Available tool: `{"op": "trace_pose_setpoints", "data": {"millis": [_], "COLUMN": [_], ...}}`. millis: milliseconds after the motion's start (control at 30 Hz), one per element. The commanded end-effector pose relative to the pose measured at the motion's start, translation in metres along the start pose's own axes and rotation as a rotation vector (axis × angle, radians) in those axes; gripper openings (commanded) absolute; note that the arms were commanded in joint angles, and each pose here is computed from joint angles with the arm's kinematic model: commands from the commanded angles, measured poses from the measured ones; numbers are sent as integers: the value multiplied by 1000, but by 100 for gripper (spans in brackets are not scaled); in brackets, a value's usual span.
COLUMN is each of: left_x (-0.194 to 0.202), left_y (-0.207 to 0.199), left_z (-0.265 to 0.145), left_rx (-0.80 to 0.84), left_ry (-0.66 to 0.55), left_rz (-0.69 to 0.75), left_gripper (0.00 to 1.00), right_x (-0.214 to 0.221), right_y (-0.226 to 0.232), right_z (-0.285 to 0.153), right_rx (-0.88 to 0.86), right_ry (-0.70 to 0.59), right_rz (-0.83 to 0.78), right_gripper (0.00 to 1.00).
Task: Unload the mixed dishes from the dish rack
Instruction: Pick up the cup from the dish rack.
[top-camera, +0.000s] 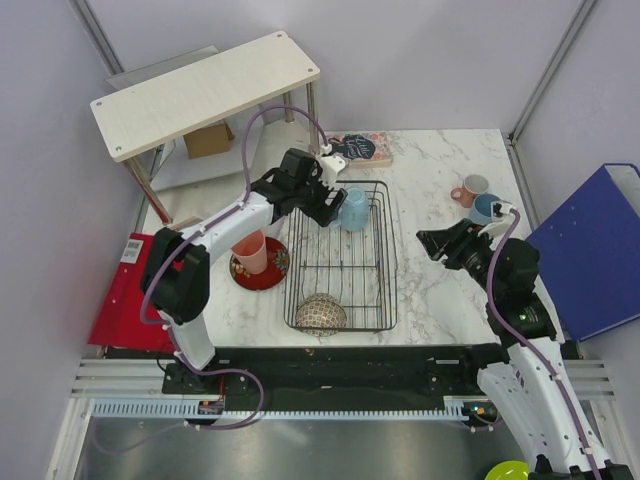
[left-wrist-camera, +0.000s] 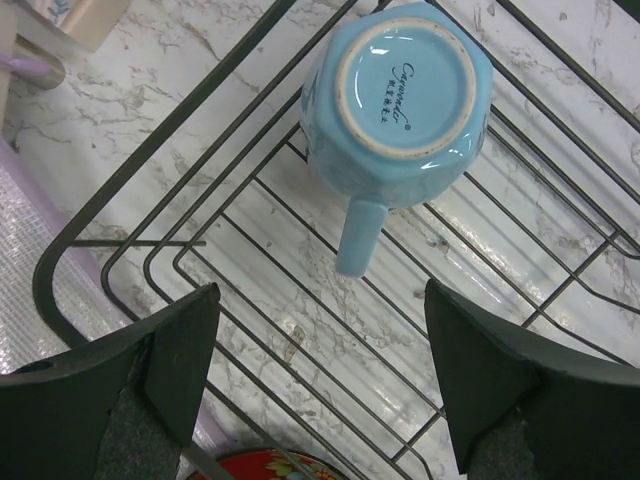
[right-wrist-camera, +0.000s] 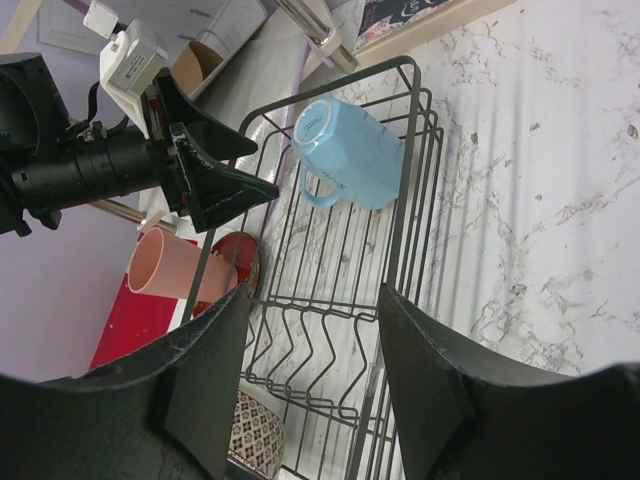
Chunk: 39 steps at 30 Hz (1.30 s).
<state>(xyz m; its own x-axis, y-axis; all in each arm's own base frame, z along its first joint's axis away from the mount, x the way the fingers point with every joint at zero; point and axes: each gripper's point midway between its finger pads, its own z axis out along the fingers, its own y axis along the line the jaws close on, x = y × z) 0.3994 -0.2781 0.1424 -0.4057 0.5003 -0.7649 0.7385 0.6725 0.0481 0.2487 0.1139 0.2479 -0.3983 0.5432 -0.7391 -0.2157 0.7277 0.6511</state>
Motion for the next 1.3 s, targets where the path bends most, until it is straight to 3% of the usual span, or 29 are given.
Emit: {"op": "trace_pose_setpoints", "data": {"millis": [0, 733, 1033, 1267], "left_x": [0, 21, 32, 32], "left_y": [-4, -14, -19, -18], "left_z": [16, 70, 79, 78], "left_rx": [53, 110, 134, 127], "left_ry": [29, 97, 121, 117], "left_rz": [63, 100, 97, 94], "left_gripper": [87, 75, 65, 37], "right_x": [5, 20, 24, 27], "right_y": [3, -13, -17, -18], "right_z": [-3, 3, 4, 4], "right_rx": [-22, 15, 25, 26], "right_ry": [11, 53, 64, 69], "right_rz": [-4, -9, -8, -1], "right_gripper": [62, 62, 62, 62]}}
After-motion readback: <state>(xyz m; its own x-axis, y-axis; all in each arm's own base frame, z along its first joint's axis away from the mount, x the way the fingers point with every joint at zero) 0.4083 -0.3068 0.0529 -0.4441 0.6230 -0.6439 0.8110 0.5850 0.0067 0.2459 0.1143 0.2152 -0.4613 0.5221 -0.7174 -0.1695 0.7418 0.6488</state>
